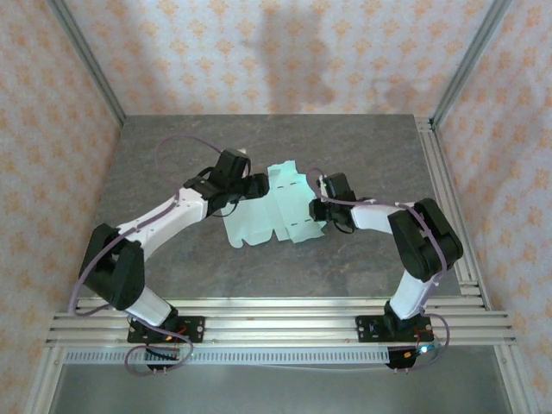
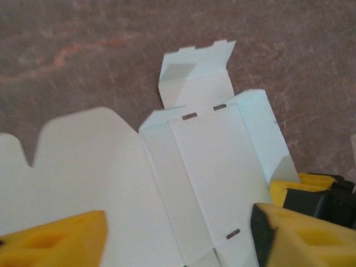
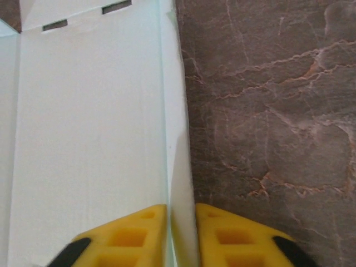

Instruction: Fold the paper box

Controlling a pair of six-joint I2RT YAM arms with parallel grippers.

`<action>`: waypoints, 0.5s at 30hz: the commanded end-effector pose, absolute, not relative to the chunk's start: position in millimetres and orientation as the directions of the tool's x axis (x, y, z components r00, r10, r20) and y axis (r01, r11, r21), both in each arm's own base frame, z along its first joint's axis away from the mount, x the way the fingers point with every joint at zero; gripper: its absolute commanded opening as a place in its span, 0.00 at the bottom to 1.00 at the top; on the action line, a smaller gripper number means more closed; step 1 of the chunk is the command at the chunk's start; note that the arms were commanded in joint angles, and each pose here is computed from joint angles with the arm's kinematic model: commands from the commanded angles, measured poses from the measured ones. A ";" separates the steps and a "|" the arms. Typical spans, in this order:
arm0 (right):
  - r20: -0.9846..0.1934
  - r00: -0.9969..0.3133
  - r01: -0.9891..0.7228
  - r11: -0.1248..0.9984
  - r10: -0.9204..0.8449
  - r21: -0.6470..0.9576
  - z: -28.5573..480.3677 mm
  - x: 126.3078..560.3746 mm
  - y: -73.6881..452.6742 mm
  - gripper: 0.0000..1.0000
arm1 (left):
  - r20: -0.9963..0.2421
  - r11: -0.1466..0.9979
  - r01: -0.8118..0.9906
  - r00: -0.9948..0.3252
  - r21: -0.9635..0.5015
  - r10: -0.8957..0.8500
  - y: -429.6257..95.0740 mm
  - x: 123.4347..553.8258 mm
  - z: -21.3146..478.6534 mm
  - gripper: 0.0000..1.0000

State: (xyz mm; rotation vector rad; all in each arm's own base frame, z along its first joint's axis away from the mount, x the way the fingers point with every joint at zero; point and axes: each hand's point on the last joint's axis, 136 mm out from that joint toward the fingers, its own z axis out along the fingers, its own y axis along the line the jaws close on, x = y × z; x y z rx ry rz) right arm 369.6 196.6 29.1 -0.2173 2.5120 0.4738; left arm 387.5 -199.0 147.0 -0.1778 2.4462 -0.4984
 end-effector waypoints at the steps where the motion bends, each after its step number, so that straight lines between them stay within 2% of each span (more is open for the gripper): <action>1: -0.571 -0.819 -0.276 0.912 -0.058 0.303 38.2 375.3 203.2 0.13 | -0.496 0.882 -0.010 -0.824 -0.471 -0.274 -217.7 397.2 139.4 0.58; 15: -0.594 -0.797 -0.283 0.936 -0.109 0.209 48.0 376.4 189.3 0.09 | -0.425 0.873 -0.016 -0.869 -0.487 -0.253 -241.3 456.9 91.1 0.57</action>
